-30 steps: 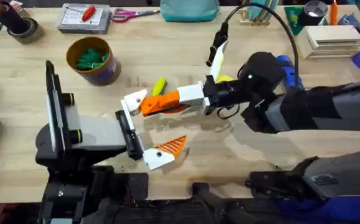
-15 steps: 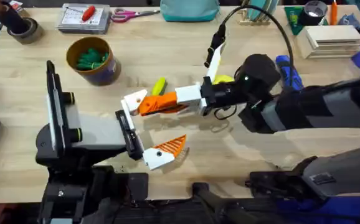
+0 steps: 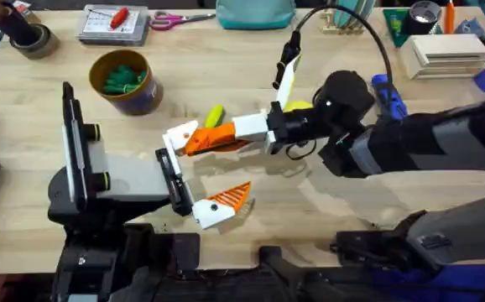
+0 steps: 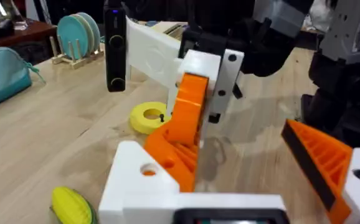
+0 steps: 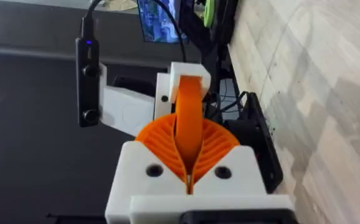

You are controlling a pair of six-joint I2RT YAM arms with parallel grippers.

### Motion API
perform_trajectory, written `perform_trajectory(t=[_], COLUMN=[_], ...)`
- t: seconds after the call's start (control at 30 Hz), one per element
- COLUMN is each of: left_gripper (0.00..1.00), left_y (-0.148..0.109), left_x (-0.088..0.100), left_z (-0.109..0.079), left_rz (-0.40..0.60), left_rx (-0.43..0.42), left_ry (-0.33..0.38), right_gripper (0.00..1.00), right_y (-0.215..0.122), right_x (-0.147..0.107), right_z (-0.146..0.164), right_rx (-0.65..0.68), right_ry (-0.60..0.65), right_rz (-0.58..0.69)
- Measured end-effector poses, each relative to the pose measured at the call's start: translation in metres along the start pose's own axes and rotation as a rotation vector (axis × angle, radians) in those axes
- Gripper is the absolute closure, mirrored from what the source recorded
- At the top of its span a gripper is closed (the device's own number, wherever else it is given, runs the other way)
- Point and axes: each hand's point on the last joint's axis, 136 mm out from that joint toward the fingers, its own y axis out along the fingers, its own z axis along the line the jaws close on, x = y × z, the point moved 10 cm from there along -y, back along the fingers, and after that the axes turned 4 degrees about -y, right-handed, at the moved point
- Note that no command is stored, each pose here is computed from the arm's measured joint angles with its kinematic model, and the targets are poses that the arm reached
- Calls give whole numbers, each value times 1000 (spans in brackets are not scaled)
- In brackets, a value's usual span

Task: Pick up the gripper from the table and insert it into the empty holder that is missing its gripper. Then pick up a screw, insert it into the mounting hole, and use the screwdriver to tighten it. Finally, clean up the table by picking up the vegetable and placing it into the bucket.

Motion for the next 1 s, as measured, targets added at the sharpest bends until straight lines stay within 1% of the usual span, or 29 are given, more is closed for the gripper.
perform_trajectory(t=[0.7,1.0], left_gripper=[15,16], left_y=[0,0], left_x=[0,0], left_z=[1,1], left_rz=[-1,-1], left_rx=[7,9], left_ry=[8,7], right_gripper=[993,993], right_y=[5,15], right_x=[7,16], right_z=[0,-3], right_rx=[3,14], right_ry=[0,-3], right_rz=[13,53])
